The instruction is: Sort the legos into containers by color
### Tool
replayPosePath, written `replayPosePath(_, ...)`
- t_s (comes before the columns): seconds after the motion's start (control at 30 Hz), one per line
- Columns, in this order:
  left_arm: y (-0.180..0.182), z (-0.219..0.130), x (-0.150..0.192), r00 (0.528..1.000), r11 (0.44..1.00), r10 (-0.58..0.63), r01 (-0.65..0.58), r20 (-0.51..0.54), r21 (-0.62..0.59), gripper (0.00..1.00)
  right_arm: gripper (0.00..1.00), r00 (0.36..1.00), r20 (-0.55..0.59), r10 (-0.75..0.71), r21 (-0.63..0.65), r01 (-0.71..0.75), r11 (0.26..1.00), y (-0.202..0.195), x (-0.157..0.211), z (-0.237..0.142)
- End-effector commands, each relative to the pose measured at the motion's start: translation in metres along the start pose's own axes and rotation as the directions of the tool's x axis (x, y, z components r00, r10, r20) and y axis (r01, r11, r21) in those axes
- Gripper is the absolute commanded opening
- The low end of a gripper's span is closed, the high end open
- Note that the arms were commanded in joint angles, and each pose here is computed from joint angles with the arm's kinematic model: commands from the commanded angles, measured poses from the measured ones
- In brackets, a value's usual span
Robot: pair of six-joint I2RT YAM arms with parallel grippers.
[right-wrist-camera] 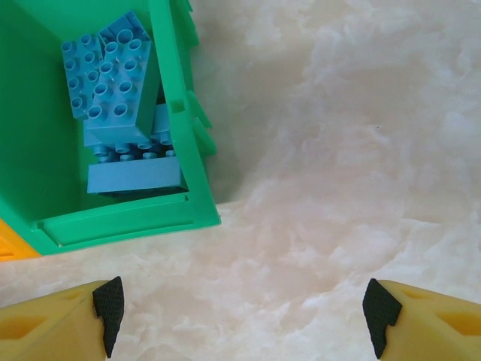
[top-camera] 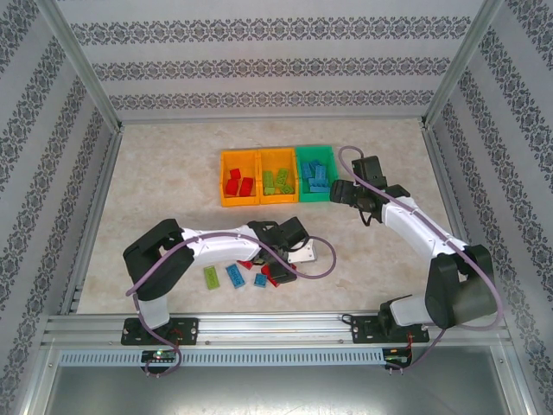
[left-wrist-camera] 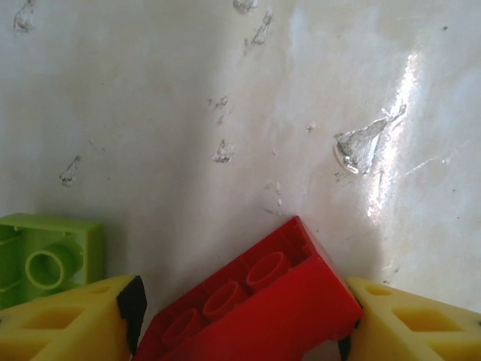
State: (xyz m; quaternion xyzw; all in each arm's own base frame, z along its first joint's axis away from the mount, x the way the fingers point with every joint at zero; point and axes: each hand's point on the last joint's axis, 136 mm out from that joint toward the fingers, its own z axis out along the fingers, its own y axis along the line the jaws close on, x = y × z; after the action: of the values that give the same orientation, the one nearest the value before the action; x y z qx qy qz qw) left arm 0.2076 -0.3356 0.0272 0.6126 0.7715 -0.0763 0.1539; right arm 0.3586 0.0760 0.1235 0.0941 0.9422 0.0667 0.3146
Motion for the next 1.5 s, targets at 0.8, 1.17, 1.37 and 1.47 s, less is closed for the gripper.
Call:
replayPosePath(0.8,-0.004,0.018,-0.044,0.999,0.999,0.029,-0.03,0.027,0.038,0.46,0.88,0.998,0.02,0.061,0.018,-0.062,0.998,-0.031,0.01,-0.012)
replayPosePath(1.17,-0.001,0.012,-0.051,0.998,0.999,0.054,-0.053,0.043,-0.013,0.56,0.88,0.996,0.019,0.084,0.012,-0.084,0.996,-0.037,0.012,-0.014)
replayPosePath(1.37,0.008,0.005,-0.051,0.996,0.995,0.065,-0.06,0.059,-0.079,0.67,0.89,0.996,0.013,0.091,0.01,-0.091,0.996,-0.04,0.015,-0.013)
replayPosePath(1.47,0.008,-0.002,-0.055,0.992,0.992,0.095,-0.087,0.081,-0.092,0.72,0.89,0.995,0.014,0.096,0.005,-0.096,0.995,-0.04,0.015,-0.013)
